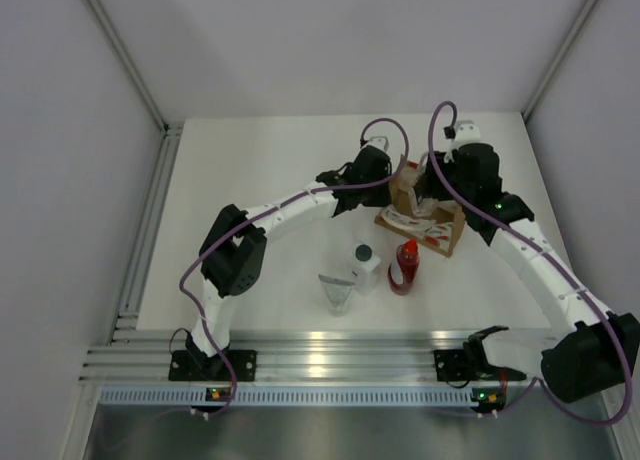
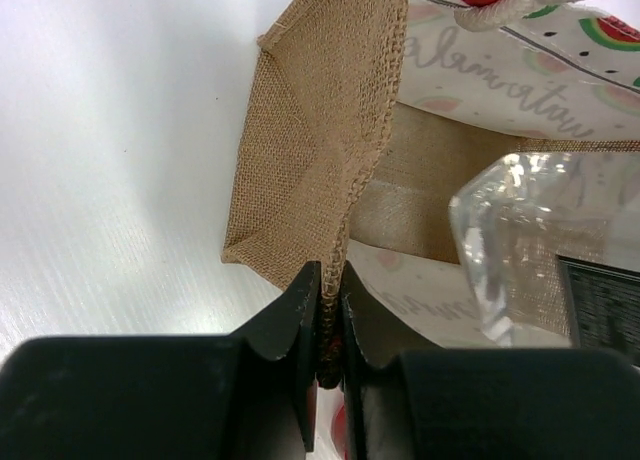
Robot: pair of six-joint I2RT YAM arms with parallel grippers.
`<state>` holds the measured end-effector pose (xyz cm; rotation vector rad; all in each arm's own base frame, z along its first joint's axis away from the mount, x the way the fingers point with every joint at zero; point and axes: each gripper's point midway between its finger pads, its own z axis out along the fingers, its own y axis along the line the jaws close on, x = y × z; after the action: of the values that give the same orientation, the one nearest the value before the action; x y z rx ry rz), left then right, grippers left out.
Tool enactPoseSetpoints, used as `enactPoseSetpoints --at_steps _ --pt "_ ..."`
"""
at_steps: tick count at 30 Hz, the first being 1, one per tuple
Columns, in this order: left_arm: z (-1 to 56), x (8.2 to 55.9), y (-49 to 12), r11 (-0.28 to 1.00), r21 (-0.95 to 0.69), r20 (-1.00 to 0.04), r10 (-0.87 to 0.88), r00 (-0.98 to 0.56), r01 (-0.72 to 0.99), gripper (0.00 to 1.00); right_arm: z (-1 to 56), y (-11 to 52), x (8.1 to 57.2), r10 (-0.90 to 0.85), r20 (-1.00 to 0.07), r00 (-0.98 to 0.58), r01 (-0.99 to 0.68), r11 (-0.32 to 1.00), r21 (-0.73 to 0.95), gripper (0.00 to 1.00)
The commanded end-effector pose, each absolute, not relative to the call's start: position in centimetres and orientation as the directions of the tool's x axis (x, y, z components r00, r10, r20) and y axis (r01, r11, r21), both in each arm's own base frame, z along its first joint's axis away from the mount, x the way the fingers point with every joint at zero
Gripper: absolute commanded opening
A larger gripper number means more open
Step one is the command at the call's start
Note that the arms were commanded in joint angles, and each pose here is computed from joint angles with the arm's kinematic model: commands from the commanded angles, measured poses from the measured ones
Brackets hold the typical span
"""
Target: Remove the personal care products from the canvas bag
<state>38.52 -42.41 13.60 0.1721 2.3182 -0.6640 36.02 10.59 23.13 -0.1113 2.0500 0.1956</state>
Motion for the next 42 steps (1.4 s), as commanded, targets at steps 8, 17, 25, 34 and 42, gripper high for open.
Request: enactPoseSetpoints --at_steps 8,17,25,34,42 --pt "20.4 38.5 -42.2 0.814 -0.472 -0.722 -0.135 -0.679 0.339 0.63 39.1 7.8 33.4 0.090 -0.989 -0.121 -0.129 0.986 0.106 0.00" --pt "25.0 38.6 -42.3 0.784 -0.491 -0.760 -0.173 -0.627 0.379 0.98 40.9 5.7 30.1 0.089 -0.990 -0.109 -0.070 0.993 0.097 0.00" --pt "30.6 38.2 -41.1 0.761 -0.497 -0.804 -0.224 -0.551 0.416 0.98 40.9 4.3 26.2 0.077 -0.989 -0.125 -0.060 0.995 0.085 0.00" --pt "37.2 35.4 -37.6 0.732 -0.506 -0.837 -0.289 -0.465 0.456 0.98 36.7 4.9 22.8 0.095 -0.968 -0.234 -0.114 0.986 0.124 0.00" --pt "37.0 33.1 -31.9 0.794 -0.484 -0.849 -0.324 -0.418 0.367 0.98 29.9 7.2 21.7 0.111 -0.937 -0.331 -0.215 0.958 0.190 0.00"
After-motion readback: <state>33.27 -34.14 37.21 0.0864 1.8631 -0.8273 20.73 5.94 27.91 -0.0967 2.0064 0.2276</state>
